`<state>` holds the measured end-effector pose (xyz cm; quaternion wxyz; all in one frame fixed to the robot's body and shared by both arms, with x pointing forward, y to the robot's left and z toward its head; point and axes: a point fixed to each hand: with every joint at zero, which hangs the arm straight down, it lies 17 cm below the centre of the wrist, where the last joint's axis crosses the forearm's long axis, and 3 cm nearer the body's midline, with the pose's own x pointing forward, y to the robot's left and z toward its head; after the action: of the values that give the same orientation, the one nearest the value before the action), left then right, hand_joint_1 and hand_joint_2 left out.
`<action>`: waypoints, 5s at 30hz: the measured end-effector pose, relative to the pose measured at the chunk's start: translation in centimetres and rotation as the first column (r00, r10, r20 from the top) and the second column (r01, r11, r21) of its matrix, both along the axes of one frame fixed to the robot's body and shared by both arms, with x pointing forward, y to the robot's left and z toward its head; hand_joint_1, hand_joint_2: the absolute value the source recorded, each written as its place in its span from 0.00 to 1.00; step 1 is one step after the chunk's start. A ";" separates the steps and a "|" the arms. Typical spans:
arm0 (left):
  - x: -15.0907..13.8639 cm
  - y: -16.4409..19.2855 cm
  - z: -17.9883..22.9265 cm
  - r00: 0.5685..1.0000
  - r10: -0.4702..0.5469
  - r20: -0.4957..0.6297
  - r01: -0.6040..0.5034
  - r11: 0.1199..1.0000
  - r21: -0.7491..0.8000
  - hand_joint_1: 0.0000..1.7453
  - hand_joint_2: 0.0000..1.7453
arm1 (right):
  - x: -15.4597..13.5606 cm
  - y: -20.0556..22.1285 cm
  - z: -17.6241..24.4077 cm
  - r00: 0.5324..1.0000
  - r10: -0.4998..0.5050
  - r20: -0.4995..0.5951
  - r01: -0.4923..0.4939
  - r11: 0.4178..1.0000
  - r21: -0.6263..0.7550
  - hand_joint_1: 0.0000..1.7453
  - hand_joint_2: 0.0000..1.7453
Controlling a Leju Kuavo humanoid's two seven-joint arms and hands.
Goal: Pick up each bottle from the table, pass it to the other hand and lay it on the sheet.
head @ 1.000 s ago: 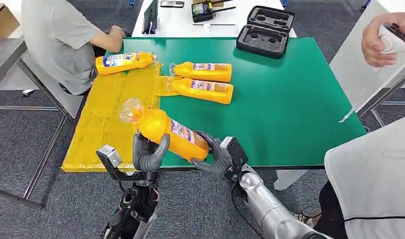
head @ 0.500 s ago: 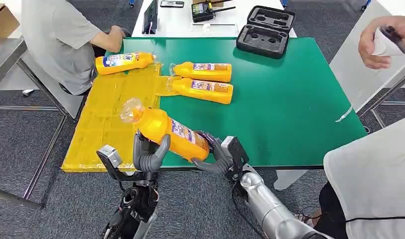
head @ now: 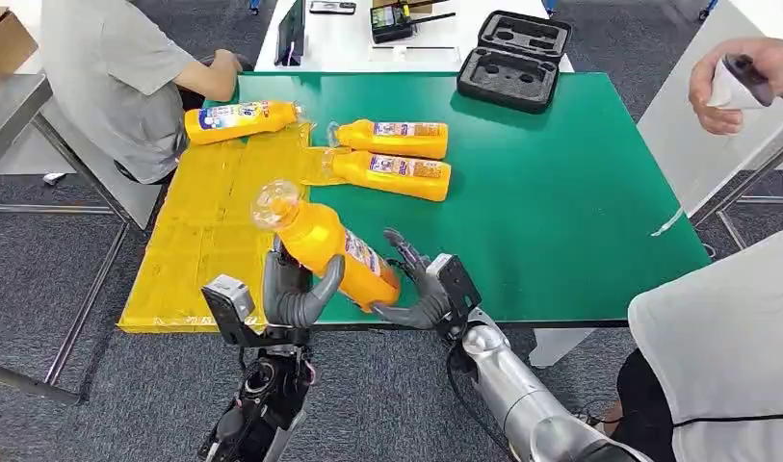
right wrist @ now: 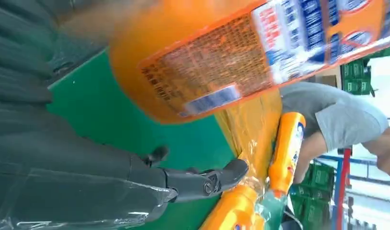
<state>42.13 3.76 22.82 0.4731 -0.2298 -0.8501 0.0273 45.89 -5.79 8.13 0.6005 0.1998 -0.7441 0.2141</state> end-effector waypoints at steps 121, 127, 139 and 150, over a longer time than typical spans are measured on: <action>6.0 7.5 -17.3 0.953 0.111 0.284 -0.303 0.238 0.923 0.00 0.00 | -4.1 -5.6 -2.3 0.951 -0.306 -0.027 0.308 0.946 0.106 0.00 1.00; 0.1 6.5 -17.2 0.955 0.205 0.212 -0.287 0.479 0.829 0.00 0.00 | -5.3 -6.4 -0.5 0.934 -0.356 0.046 0.349 0.931 0.111 0.00 1.00; -3.0 4.7 -10.4 0.942 0.204 0.268 -0.333 0.669 0.664 0.00 0.00 | -5.9 -7.0 2.3 0.913 -0.395 0.099 0.376 0.912 0.166 0.00 1.00; -5.0 3.8 -3.6 0.957 0.168 0.237 -0.258 0.865 0.430 0.00 0.00 | -4.5 -13.4 3.0 0.620 -0.554 0.556 0.737 0.655 -0.169 0.00 1.00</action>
<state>37.15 7.60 19.22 0.4238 -0.0181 -0.8943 -0.1427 41.37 -19.21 11.12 0.4702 -0.2647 -0.8267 0.1594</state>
